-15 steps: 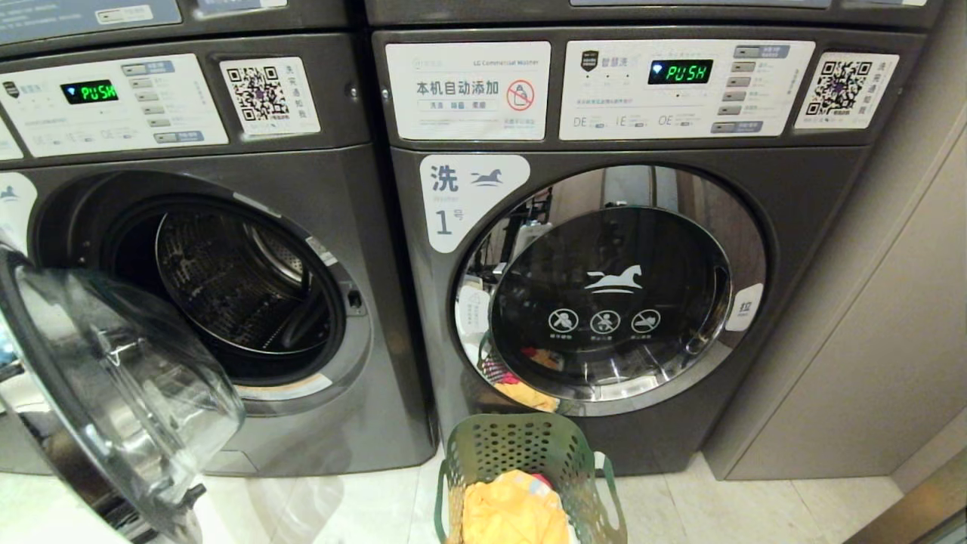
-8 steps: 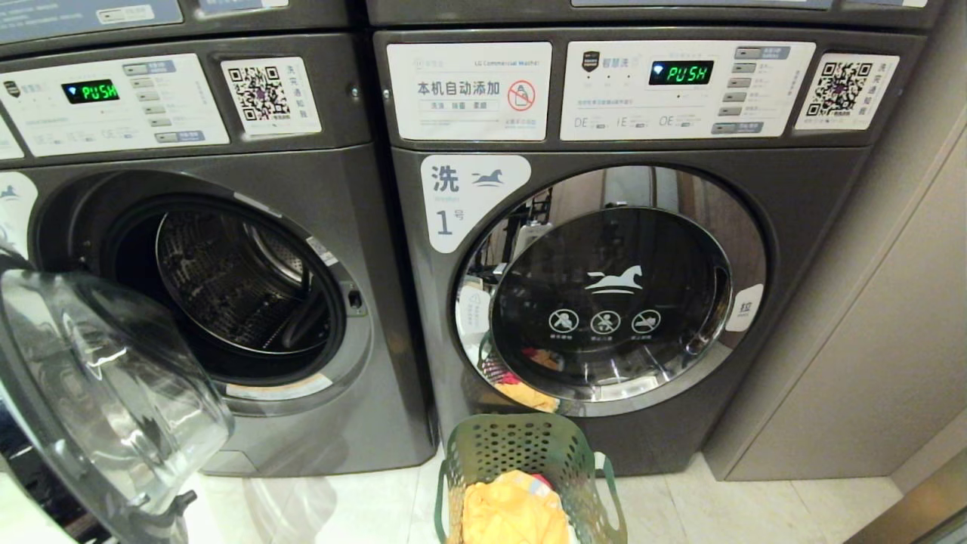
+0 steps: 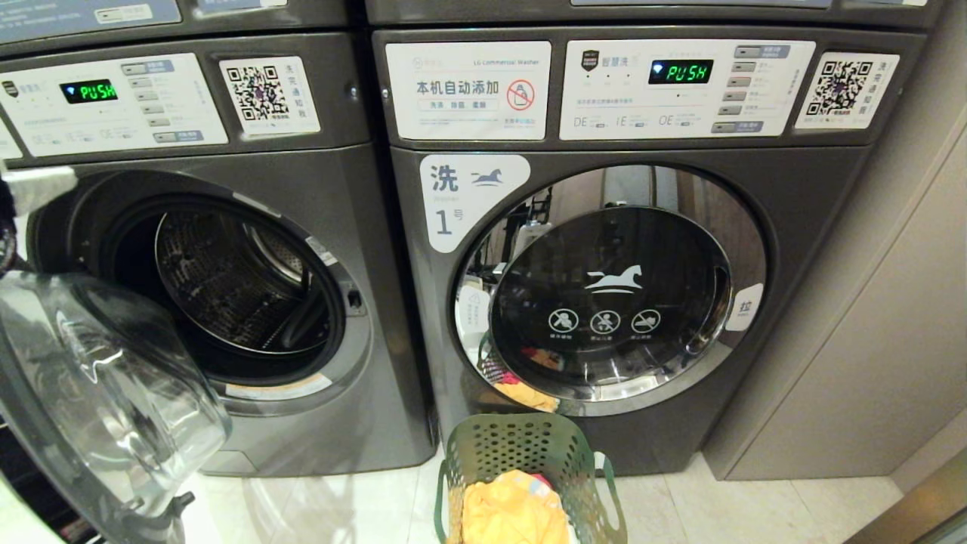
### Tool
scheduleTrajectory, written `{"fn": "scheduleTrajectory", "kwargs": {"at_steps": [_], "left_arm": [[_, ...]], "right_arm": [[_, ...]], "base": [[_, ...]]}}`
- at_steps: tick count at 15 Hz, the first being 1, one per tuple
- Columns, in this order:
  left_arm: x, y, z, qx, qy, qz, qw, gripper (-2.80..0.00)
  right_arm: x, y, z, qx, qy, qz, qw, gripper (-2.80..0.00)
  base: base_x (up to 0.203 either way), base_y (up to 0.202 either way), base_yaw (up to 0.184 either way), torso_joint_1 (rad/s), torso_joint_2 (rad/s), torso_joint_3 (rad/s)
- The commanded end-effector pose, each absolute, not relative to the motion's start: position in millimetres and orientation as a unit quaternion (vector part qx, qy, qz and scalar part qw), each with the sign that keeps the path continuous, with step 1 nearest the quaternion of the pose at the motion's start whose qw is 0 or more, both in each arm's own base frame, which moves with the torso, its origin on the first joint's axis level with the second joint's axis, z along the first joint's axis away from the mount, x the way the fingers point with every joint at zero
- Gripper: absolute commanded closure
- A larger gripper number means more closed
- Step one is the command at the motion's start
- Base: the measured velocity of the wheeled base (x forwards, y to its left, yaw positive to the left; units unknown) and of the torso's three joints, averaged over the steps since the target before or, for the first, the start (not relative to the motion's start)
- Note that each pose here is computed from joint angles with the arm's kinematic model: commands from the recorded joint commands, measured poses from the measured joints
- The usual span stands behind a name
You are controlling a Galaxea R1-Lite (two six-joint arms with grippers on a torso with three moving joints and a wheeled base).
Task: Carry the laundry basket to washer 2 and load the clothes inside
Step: Open the lid of the washing machine
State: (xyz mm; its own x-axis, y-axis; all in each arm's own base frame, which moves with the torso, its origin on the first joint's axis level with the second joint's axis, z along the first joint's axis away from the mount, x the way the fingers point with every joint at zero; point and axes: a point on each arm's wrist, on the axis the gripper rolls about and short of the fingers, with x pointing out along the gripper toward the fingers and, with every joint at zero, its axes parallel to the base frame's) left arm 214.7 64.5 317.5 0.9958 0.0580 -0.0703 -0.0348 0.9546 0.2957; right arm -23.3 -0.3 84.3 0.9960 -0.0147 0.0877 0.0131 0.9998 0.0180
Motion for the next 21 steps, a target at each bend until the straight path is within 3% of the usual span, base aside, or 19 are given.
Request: {"fn": "scheduleTrajectory", "kwargs": {"at_steps": [1, 5, 8, 10, 20, 21], "left_arm": [[233.2, 57.6, 292.9, 0.144, 0.083, 0.021, 0.986, -2.80], [251.9, 24.5, 269.4, 0.164, 0.150, 0.167, 0.961, -2.80], [266.8, -6.5, 249.5, 0.195, 0.195, 0.317, 0.907, -2.80], [279.3, -16.6, 231.1, 0.208, 0.220, 0.353, 0.885, -2.80], [269.7, 55.9, 205.2, 0.187, 0.290, 0.481, 0.806, -2.80], [269.5, 59.5, 206.9, 0.183, 0.287, 0.487, 0.804, 0.00]], "right_arm": [[-20.5, -0.3, 75.0, 0.009, -0.027, -0.007, 1.000, 0.00], [-20.5, -0.3, 75.0, 0.009, -0.027, -0.007, 1.000, 0.00], [-20.5, -0.3, 75.0, 0.009, -0.027, -0.007, 1.000, 0.00], [-20.5, -0.3, 75.0, 0.009, -0.027, -0.007, 1.000, 0.00], [-20.5, -0.3, 75.0, 0.009, -0.027, -0.007, 1.000, 0.00], [-20.5, -0.3, 75.0, 0.009, -0.027, -0.007, 1.000, 0.00]], "base": [[0.000, 0.000, 0.000, 0.000, 0.00, 0.000], [0.000, 0.000, 0.000, 0.000, 0.00, 0.000], [0.000, 0.000, 0.000, 0.000, 0.00, 0.000], [0.000, 0.000, 0.000, 0.000, 0.00, 0.000], [0.000, 0.000, 0.000, 0.000, 0.00, 0.000], [0.000, 0.000, 0.000, 0.000, 0.00, 0.000]]}}
